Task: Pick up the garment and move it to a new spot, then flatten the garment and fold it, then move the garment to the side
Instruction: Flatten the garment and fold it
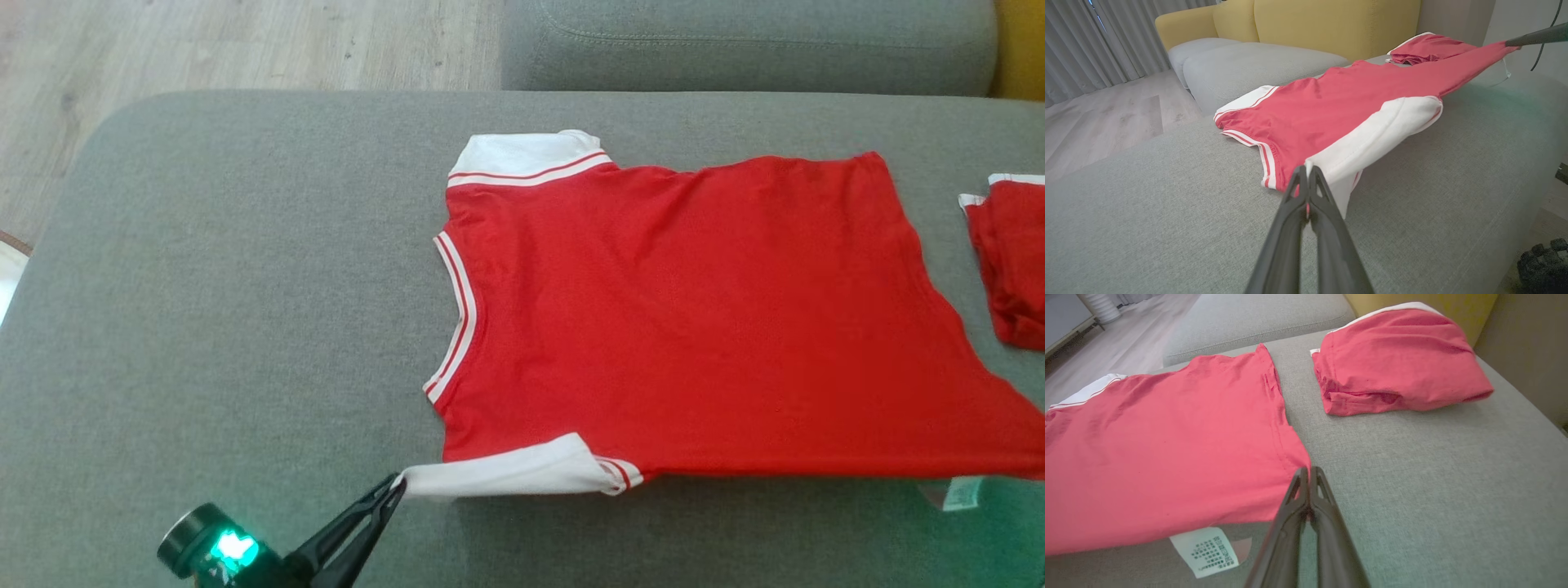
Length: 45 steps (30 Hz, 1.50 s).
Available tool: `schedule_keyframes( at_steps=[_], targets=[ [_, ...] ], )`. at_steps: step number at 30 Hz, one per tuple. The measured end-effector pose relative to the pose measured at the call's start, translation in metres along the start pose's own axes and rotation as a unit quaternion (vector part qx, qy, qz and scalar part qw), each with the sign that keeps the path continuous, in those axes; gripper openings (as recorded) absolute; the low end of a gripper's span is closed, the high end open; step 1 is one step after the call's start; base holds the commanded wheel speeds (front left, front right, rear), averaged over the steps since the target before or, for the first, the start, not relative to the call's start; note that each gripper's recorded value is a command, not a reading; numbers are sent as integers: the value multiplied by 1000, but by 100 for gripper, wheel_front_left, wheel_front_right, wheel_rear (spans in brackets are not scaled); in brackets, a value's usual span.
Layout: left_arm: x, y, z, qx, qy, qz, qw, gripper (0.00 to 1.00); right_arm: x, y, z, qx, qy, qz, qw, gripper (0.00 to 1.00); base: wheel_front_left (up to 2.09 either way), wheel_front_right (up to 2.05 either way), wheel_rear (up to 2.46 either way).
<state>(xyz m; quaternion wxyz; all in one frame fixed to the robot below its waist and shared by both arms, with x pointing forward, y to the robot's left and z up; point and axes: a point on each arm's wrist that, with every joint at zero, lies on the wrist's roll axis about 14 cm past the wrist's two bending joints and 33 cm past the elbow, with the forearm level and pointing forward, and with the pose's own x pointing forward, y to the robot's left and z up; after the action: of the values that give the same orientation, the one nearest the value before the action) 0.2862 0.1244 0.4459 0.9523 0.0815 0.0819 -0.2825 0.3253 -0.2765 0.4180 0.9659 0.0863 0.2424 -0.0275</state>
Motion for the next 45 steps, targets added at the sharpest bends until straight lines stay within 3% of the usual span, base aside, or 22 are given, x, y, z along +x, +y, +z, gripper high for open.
schedule_keyframes(
  at_steps=[7, 13, 32, 33, 34, 35, 36, 40, 43, 45],
  targets=[
    [12, 1, 7, 6, -7, -9, 1000, 0, 7, 11, 13, -4, 13, 5, 1000, 0, 0, 0, 0],
    [51, 24, 33, 42, -37, -11, 998, 0, 45, 32, 34, -9, 18, 22, 1000, 0, 0, 0, 0],
    [130, 77, 57, 117, -46, -20, 992, 0, 144, 68, 47, -8, 57, 42, 997, 0, 0, 0, 0],
    [132, 77, 58, 119, -46, -20, 992, 0, 147, 69, 48, -10, 54, 42, 998, 17, 0, 0, 0],
    [133, 78, 57, 121, -45, -19, 991, 36, 149, 69, 49, -11, 51, 41, 998, 99, 0, 0, 0],
    [134, 79, 56, 123, -43, -19, 991, 95, 150, 69, 50, -12, 47, 40, 998, 100, 0, 0, 0],
    [135, 80, 56, 124, -43, -16, 991, 100, 151, 68, 51, -12, 41, 39, 998, 100, 0, 0, 0],
    [134, 83, 58, 99, -52, 14, 994, 100, 148, 66, 60, -9, 11, 36, 999, 100, 0, 0, 0],
    [122, 79, 45, 15, -52, 58, 997, 100, 143, 65, 72, -3, -19, 33, 999, 100, 0, 0, 0],
    [111, 66, 28, -69, -45, 79, 993, 100, 139, 62, 73, 3, -30, 31, 999, 100, 0, 0, 0]
  ],
)
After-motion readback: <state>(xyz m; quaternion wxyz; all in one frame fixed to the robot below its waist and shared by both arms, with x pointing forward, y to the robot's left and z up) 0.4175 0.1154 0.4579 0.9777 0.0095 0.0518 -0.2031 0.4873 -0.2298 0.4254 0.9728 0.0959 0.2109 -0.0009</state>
